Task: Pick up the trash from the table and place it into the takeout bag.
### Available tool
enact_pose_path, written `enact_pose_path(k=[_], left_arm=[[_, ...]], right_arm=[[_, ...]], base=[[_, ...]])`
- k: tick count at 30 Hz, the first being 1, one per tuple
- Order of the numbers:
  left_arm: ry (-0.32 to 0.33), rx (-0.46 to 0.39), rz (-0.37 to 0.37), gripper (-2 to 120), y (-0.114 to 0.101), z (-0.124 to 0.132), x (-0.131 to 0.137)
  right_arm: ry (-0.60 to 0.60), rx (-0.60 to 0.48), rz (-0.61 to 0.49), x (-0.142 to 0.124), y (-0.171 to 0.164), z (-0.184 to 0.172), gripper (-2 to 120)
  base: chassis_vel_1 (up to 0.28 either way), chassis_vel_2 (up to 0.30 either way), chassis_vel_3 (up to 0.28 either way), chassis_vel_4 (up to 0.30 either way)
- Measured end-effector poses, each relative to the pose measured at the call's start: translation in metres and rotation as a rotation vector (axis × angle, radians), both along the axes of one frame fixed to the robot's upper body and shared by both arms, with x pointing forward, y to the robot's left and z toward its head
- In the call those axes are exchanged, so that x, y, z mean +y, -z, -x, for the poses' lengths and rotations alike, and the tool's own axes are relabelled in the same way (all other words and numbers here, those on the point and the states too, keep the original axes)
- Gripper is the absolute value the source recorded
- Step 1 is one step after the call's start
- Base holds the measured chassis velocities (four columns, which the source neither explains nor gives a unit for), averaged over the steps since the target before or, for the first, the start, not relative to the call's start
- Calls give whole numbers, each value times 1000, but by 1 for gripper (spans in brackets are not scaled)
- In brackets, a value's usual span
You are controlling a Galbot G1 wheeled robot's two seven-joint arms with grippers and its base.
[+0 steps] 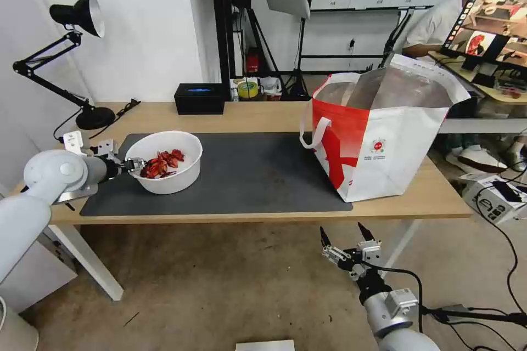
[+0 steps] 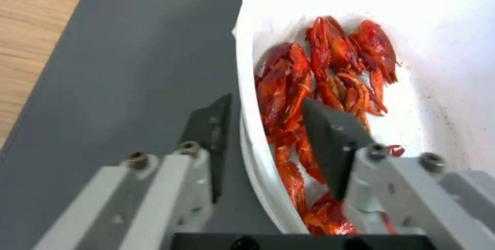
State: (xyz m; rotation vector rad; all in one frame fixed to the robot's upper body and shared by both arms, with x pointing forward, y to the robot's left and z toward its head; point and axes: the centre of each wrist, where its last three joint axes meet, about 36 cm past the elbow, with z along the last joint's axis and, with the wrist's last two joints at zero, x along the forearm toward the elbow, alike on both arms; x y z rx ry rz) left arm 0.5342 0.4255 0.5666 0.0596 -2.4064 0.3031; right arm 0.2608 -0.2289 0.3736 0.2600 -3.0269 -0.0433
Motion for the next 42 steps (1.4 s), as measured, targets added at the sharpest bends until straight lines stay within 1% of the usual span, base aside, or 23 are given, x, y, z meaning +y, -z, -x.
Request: enact_pose_path(k=[1, 2, 3, 5, 7, 8, 9, 11, 17, 21, 23, 25, 26, 28, 29, 31, 33, 36, 37, 39, 40, 41, 42], left_arm=[[1, -1, -1, 32, -1, 0, 0], [1, -1, -1, 32, -1, 0, 0], [2, -2, -1, 29, -1, 0, 0], [5, -2, -3, 17, -1, 1, -1], [6, -2, -3, 16, 0, 1, -2], [10, -3, -10, 8, 1, 2, -4], [10, -3, -10, 8, 1, 2, -4], [16, -5, -15, 1, 2, 3, -6], [27, -11, -21, 0, 2, 5, -3], [35, -23, -19, 0, -4, 6, -1], [45, -48, -11, 0, -12, 8, -3], [49, -56, -8, 0, -15, 8, -4], [62, -77, -1, 0, -23, 9, -8], [76, -102, 9, 0, -32, 10, -13], [76, -102, 9, 0, -32, 10, -13], [103, -140, 24, 0, -48, 10, -22], [108, -148, 26, 0, -52, 9, -24], [137, -190, 34, 0, -73, 3, -34], [137, -190, 34, 0, -73, 3, -34], [163, -227, 43, 0, -93, -4, -42], [163, -227, 43, 0, -93, -4, -42], [177, -245, 51, 0, -105, -7, -48], [185, -248, 54, 0, -109, -8, -51]], right_arm=[[0, 0, 0, 0, 0, 0, 100], [0, 0, 0, 0, 0, 0, 100], [0, 0, 0, 0, 0, 0, 100], [0, 0, 0, 0, 0, 0, 100], [0, 0, 0, 0, 0, 0, 100], [0, 0, 0, 0, 0, 0, 100], [0, 0, 0, 0, 0, 0, 100], [0, 0, 0, 0, 0, 0, 100], [0, 0, 0, 0, 0, 0, 100], [0, 0, 0, 0, 0, 0, 100], [0, 0, 0, 0, 0, 0, 100], [0, 0, 0, 0, 0, 0, 100], [0, 0, 0, 0, 0, 0, 100], [0, 0, 0, 0, 0, 0, 100], [0, 0, 0, 0, 0, 0, 100], [0, 0, 0, 0, 0, 0, 100], [0, 0, 0, 0, 0, 0, 100], [0, 0, 0, 0, 0, 0, 100], [0, 0, 0, 0, 0, 0, 100], [0, 0, 0, 0, 0, 0, 100], [0, 0, 0, 0, 0, 0, 100], [0, 0, 0, 0, 0, 0, 100], [0, 0, 0, 0, 0, 0, 100]], base=[[0, 0, 0, 0], [0, 0, 0, 0], [0, 0, 0, 0], [0, 0, 0, 0], [0, 0, 0, 0], [0, 0, 0, 0], [0, 0, 0, 0], [0, 0, 0, 0], [0, 0, 0, 0], [0, 0, 0, 0], [0, 0, 0, 0], [0, 0, 0, 0], [0, 0, 0, 0], [0, 0, 0, 0], [0, 0, 0, 0], [0, 0, 0, 0], [0, 0, 0, 0], [0, 0, 0, 0], [0, 0, 0, 0], [0, 0, 0, 0], [0, 0, 0, 0], [0, 0, 0, 0], [0, 0, 0, 0]])
